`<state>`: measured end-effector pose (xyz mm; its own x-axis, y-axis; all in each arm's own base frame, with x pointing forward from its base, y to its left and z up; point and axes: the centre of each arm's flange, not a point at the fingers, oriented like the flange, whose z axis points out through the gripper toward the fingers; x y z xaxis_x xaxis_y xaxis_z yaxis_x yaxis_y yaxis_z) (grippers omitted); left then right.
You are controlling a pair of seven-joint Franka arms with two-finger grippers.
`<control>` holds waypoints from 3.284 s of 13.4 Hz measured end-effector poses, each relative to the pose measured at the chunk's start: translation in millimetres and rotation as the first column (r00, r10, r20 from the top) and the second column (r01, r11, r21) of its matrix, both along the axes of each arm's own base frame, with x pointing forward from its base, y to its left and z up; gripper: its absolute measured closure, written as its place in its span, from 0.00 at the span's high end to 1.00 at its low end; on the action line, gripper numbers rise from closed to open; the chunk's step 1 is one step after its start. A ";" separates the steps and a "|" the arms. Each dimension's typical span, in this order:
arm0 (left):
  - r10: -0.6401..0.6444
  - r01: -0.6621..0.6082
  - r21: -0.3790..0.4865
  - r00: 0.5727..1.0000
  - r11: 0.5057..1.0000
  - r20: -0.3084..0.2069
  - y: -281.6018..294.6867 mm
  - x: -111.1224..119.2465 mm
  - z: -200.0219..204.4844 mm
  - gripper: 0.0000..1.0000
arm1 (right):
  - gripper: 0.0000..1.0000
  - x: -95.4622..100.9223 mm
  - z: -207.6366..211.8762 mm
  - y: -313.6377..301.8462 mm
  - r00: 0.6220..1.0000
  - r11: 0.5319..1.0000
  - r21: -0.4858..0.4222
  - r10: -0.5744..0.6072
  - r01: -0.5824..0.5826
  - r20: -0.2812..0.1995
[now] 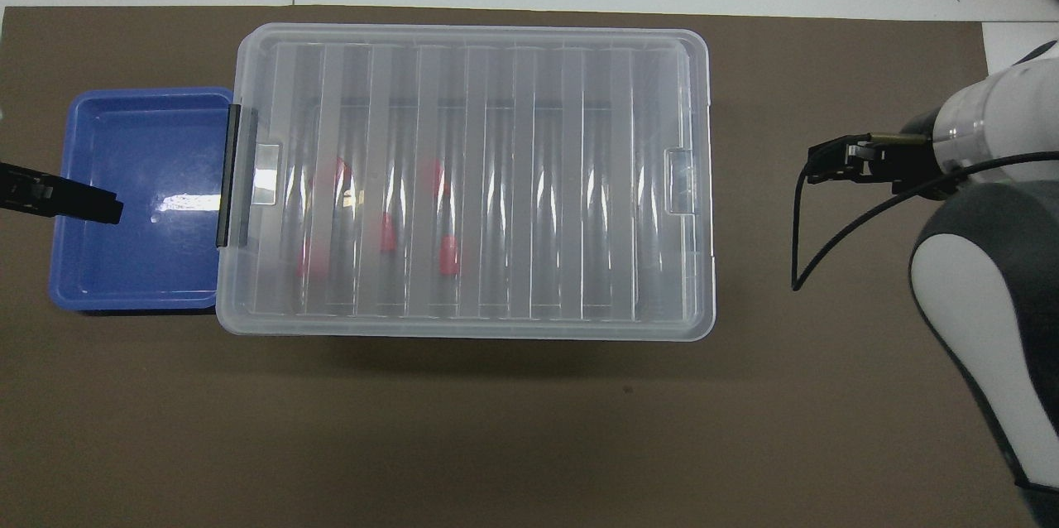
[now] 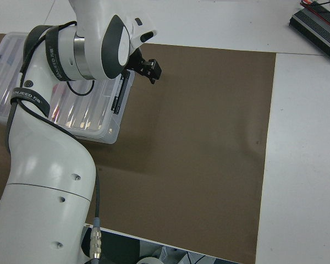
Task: Place red block in blue tray from box
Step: 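Move the right gripper toward the clear box lid edge, then slide the clear lid away from the blue tray with the right gripper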
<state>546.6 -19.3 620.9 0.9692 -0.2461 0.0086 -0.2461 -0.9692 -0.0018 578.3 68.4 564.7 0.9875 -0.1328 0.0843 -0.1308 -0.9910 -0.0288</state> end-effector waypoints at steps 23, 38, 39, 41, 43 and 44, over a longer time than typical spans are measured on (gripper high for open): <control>0.000 0.000 0.000 1.000 1.000 0.000 0.0 0.0 0.0 1.00 | 0.95 5.7 -108.5 -9.2 0.978 0.980 -0.013 0.199 -0.200 -0.057; 0.000 0.000 0.000 1.000 1.000 -0.004 0.0 -0.5 -0.4 1.00 | 0.96 7.9 -103.7 -122.7 0.860 0.856 -0.088 0.503 -0.509 -0.087; 0.000 0.000 0.001 1.000 1.000 -0.015 0.0 -1.7 -1.5 1.00 | 0.96 8.7 -100.1 -122.8 0.861 0.856 -0.089 0.502 -0.509 -0.086; 0.000 0.001 0.001 0.999 1.000 -0.033 -0.3 -5.7 -1.8 1.00 | 0.97 10.8 -89.8 -121.5 0.877 0.872 -0.092 0.475 -0.481 -0.079; -0.011 0.012 0.001 0.999 1.000 -0.044 -6.5 -11.2 1.8 1.00 | 0.98 9.9 -79.3 -114.5 0.910 0.906 -0.088 0.407 -0.413 -0.079; -0.019 0.019 0.002 0.999 1.000 -0.045 -10.5 -13.9 3.9 1.00 | 0.98 8.6 -72.7 -108.5 0.928 0.925 -0.087 0.365 -0.371 -0.076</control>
